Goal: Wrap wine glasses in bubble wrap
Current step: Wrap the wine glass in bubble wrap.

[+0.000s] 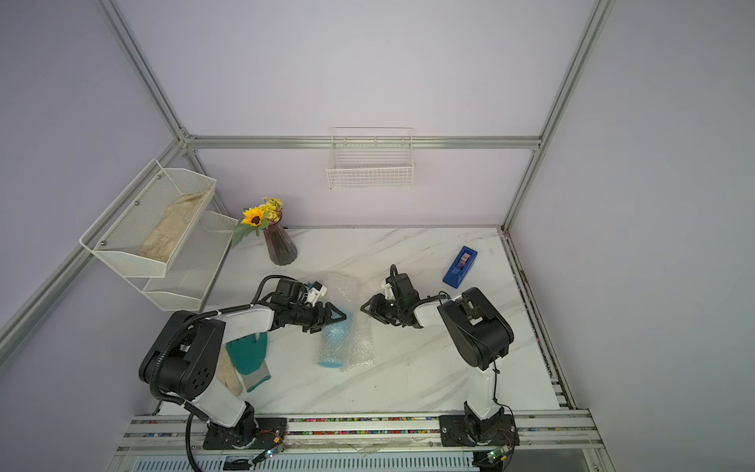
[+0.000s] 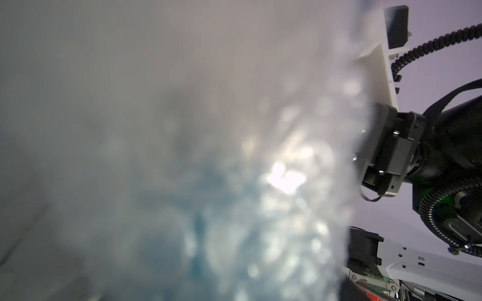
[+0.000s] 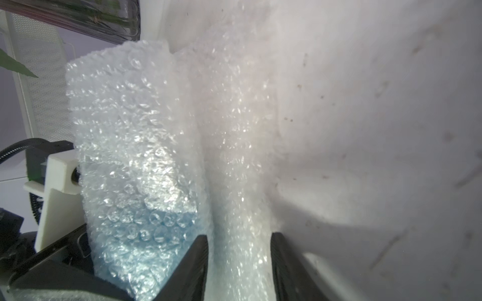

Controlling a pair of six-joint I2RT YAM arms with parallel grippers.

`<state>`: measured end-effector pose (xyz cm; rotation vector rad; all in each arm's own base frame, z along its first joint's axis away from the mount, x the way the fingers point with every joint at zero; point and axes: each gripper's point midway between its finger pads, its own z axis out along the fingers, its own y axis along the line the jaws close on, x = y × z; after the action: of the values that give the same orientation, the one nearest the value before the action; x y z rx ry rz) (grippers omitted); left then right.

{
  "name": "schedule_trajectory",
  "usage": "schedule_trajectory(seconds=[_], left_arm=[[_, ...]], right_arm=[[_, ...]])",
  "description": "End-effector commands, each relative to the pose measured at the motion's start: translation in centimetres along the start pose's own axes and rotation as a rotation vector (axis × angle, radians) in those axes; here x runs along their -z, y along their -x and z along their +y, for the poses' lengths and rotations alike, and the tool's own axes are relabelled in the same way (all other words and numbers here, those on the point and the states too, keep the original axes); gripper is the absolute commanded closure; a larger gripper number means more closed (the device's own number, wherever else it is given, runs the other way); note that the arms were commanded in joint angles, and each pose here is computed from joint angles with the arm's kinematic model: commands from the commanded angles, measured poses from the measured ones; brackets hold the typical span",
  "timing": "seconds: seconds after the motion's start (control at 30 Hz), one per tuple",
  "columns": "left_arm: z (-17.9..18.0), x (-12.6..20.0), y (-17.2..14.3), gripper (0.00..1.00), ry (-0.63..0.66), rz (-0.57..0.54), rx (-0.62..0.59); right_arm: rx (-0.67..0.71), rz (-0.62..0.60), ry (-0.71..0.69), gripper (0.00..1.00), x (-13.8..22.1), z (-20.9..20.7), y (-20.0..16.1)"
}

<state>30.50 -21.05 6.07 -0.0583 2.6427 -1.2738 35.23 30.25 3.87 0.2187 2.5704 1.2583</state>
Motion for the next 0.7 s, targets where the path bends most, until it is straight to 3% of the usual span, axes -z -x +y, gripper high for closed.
schedule_trajectory(seconds=[0.0,0.4,0.67], left_arm=[[-0.1,0.4,-0.9,0.34,-0.025,0.014,-0.015],[0.3,0.2,-0.8,0.34,-0.027,0.012,-0.014],[0.5,0.1,-0.8,0.34,-0.029,0.012,-0.008]], right_arm=[[-0.029,0.037,-0.176,0.54,-0.8,-3.7,-1.8],[-0.048,0.125,-0.095,0.57,-2.3,-3.3,-4.2],[-0.073,0.155,-0.023,0.70,-1.9,-3.0,-5.6]])
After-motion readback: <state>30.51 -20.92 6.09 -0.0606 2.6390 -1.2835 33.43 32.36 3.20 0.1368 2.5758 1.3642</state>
